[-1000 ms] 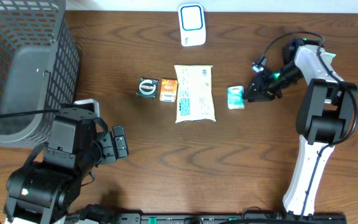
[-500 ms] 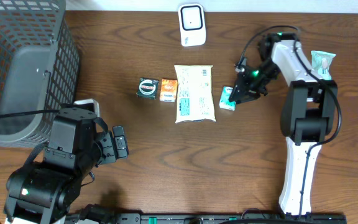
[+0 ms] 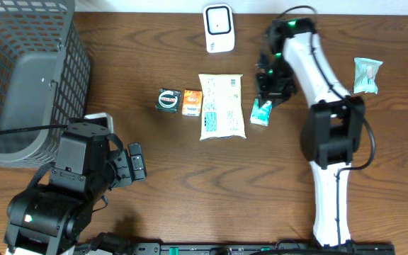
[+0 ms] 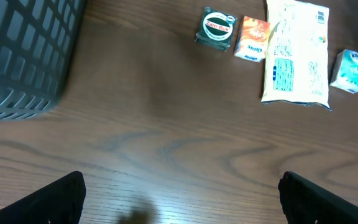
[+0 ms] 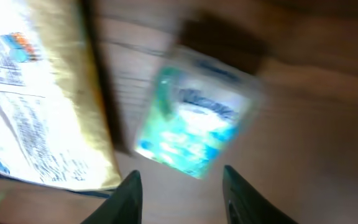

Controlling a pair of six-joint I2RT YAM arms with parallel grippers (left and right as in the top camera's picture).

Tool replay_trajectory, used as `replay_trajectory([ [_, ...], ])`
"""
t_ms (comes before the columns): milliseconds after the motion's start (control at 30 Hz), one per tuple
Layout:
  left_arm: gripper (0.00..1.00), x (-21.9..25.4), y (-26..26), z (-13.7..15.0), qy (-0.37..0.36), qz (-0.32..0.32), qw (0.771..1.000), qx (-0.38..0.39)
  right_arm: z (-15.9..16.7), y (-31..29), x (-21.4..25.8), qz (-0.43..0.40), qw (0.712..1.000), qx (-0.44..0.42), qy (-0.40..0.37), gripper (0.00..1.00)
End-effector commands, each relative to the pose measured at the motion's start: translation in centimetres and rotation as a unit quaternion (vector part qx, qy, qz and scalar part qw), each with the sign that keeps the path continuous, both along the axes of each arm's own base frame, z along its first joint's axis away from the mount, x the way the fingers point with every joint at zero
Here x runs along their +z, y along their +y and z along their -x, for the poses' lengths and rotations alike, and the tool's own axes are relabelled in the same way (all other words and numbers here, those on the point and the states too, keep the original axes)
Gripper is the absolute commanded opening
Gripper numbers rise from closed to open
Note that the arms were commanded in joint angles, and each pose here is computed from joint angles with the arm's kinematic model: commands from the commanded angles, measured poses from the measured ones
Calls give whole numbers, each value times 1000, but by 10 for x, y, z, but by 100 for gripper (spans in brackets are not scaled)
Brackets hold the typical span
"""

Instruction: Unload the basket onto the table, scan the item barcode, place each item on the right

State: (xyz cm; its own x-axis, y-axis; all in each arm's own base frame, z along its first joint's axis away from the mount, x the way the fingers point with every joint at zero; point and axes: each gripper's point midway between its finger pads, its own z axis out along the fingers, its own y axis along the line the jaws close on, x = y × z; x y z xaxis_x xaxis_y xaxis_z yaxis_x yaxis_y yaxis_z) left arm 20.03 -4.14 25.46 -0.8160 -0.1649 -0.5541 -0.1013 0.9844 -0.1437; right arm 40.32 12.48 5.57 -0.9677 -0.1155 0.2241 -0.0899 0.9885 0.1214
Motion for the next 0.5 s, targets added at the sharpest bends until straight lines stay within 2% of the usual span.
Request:
replay_trajectory([
  [0, 98, 0, 1, 0, -1, -1, 1000, 0, -1, 13, -4, 58, 997, 28, -30, 39],
  [233, 98, 0, 1, 0, -1, -1, 1000, 0, 1, -5, -21, 214, 974, -4, -71, 40],
  [467, 98, 0, 1, 0, -1, -1, 1000, 0, 2, -7, -48, 239, 967, 11, -88, 42],
])
